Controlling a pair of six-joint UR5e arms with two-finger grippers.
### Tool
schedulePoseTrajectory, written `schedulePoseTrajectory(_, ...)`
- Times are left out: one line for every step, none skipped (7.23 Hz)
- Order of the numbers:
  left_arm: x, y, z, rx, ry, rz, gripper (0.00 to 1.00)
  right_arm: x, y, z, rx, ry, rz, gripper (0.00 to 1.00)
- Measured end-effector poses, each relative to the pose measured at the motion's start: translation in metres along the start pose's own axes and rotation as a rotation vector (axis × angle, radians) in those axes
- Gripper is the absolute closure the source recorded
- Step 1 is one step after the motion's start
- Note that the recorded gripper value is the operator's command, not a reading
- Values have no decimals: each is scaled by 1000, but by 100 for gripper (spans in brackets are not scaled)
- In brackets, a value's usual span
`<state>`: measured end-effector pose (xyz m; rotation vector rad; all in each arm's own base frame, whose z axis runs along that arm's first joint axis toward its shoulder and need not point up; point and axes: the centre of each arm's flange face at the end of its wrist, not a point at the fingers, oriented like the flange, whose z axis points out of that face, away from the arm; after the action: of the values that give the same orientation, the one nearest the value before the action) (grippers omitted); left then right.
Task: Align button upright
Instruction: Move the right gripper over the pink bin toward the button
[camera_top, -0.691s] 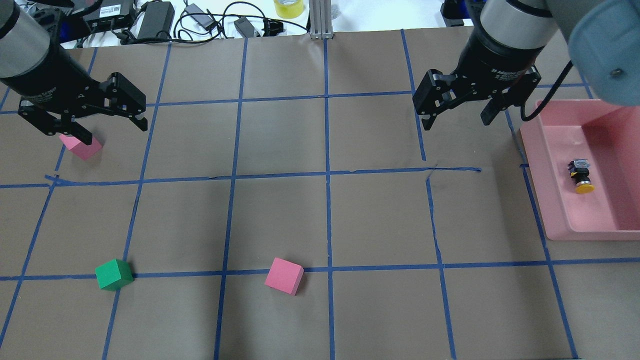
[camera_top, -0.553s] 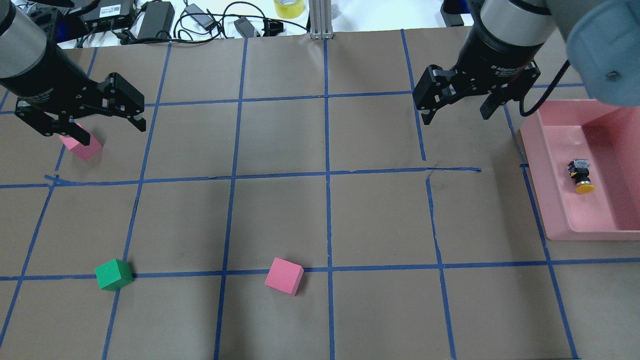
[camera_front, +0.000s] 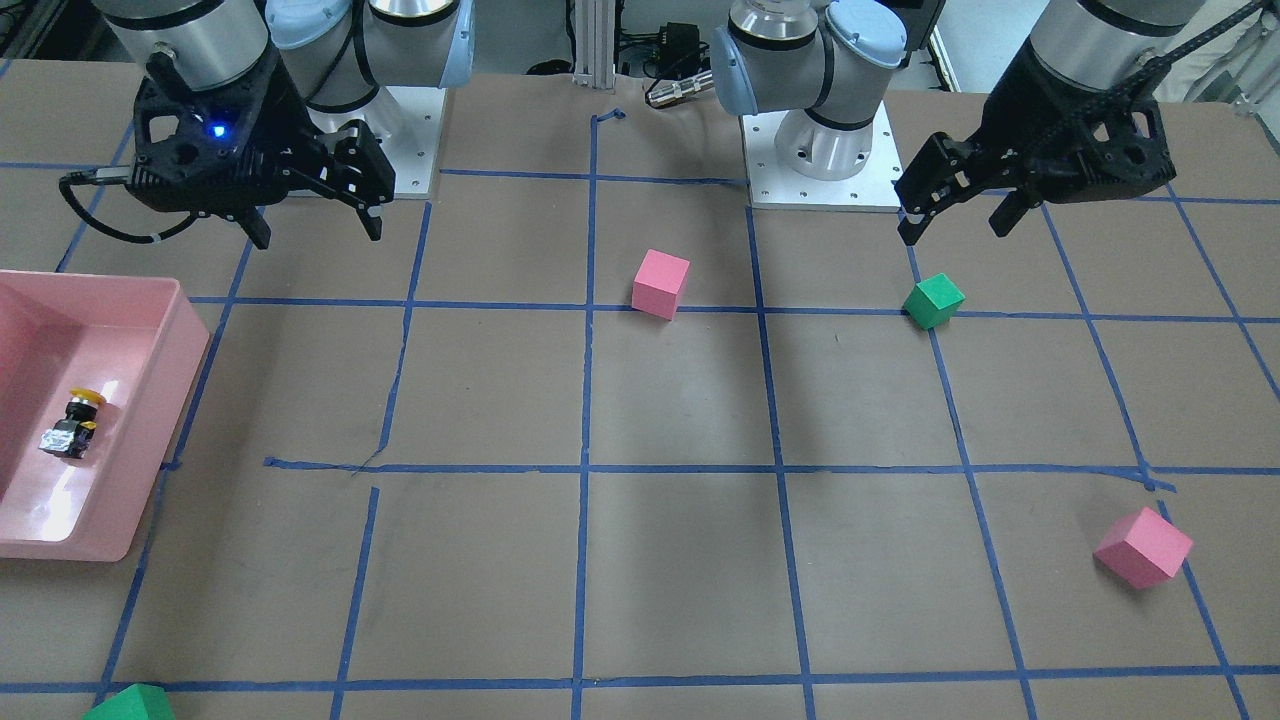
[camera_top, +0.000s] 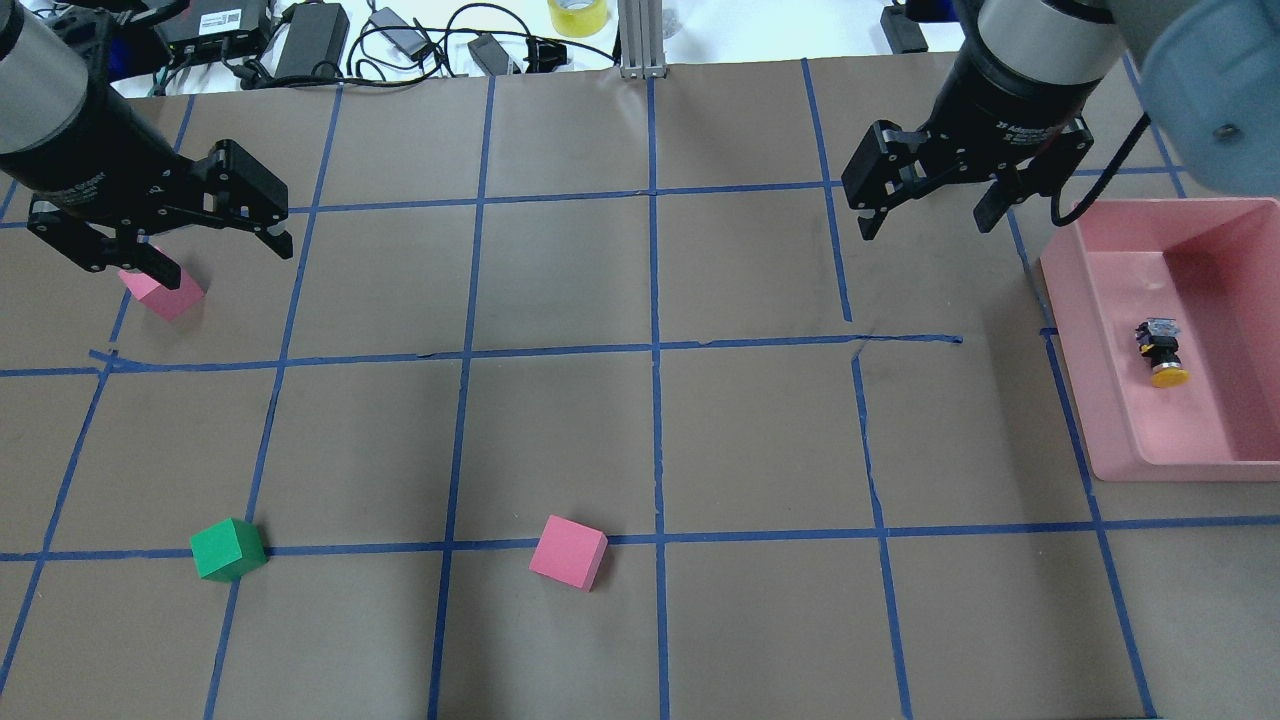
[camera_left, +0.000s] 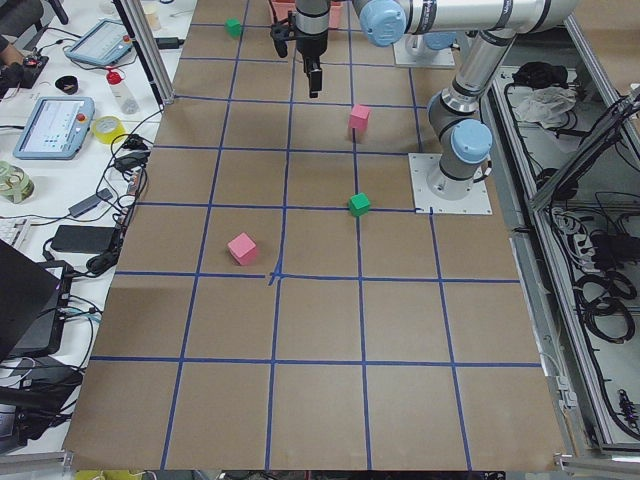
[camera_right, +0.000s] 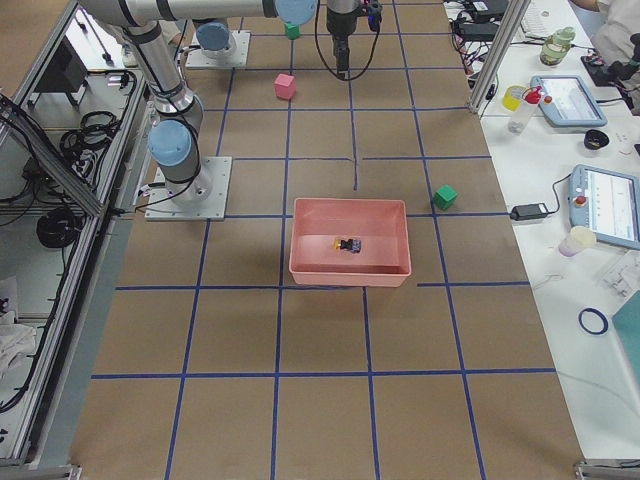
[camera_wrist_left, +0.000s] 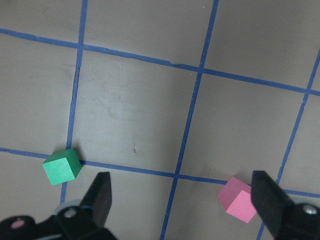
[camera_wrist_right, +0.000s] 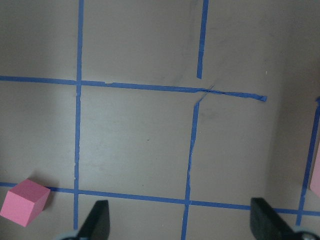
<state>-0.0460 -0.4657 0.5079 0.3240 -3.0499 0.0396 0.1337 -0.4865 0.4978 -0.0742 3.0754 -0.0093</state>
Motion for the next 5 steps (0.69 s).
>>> schedulePoseTrajectory(0, 1, 0, 0, -1, 0, 0, 26, -10, 5, -11, 3, 44, 0)
schedulePoseTrajectory(0, 1, 0, -1, -1, 0, 0, 59, -19, 8, -11, 7, 74, 0)
schedulePoseTrajectory(0, 2, 1, -1, 0, 0, 0, 99, -26, 9, 1, 13, 65, 0)
schedulePoseTrajectory(0, 2, 1, -2, 0, 2, 0, 141, -34, 16, 4, 16, 60, 0)
schedulePoseTrajectory(0, 2, 2, -4, -3, 7, 0, 182, -40, 29, -1, 15, 82, 0)
